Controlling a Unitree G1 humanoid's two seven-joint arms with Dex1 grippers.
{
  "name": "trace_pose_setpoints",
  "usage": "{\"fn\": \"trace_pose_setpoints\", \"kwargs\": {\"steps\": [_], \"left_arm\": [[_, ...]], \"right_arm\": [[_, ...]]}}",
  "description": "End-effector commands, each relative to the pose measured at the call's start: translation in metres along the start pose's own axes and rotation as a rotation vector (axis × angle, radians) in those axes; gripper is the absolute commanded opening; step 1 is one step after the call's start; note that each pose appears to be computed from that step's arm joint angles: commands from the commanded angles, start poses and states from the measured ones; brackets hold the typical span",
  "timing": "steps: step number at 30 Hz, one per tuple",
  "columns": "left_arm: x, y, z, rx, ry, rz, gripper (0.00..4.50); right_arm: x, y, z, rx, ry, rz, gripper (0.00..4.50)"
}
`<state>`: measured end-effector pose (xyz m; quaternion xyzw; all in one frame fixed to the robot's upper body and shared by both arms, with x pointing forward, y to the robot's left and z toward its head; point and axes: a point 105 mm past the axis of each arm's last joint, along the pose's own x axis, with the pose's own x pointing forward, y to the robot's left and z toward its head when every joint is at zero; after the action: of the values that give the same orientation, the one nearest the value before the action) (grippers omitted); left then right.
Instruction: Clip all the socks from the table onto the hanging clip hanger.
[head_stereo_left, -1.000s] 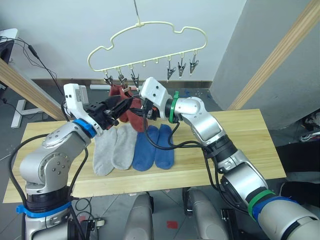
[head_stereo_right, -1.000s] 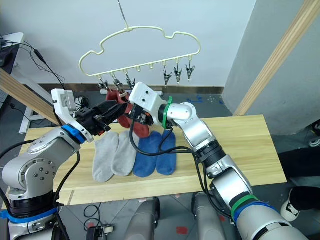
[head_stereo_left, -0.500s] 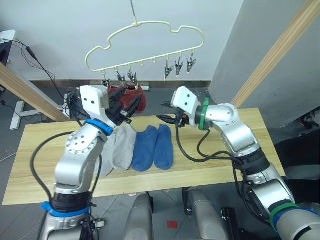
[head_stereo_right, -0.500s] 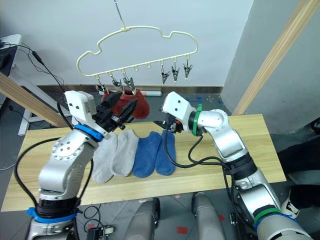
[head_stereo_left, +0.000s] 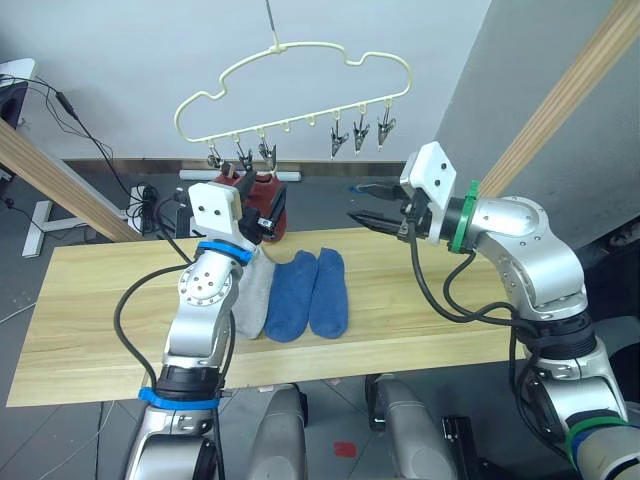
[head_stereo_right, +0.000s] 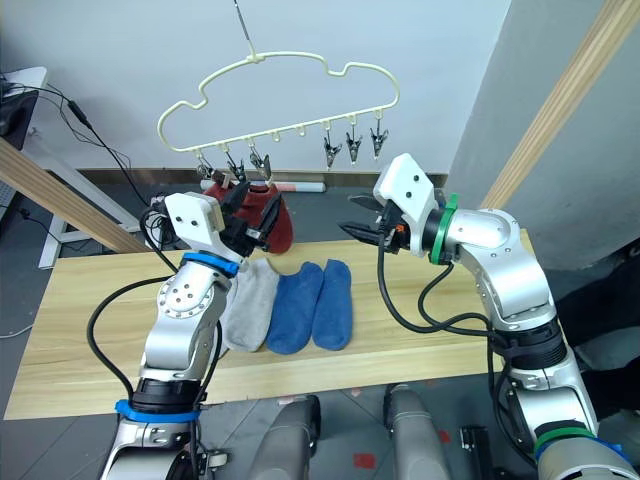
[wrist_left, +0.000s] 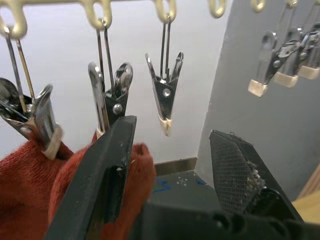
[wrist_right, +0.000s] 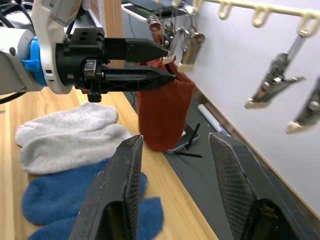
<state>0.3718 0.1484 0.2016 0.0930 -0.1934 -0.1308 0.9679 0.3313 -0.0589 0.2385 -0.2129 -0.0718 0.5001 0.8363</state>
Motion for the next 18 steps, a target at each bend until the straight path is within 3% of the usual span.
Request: {"fn": "trace_pose_setpoints", "kwargs": {"steps": [1, 12, 18], "left_arm": [[0.009, 0.003, 0.011, 0.022, -0.061, 0.031, 2.64], [0.026, 0.016, 0.035, 0.01, -0.171, 0.135, 2.64], [0.027, 0.025, 0.042, -0.008, -0.181, 0.188, 2.64]], "right_arm": [[-0.007, -0.001, 0.013, -0.032, -0.044, -0.012, 2.16], [-0.011, -0.008, 0.015, -0.031, -0.048, -0.028, 2.16], [-0.012, -0.007, 0.02, -0.015, -0.083, -0.016, 2.16]]}}
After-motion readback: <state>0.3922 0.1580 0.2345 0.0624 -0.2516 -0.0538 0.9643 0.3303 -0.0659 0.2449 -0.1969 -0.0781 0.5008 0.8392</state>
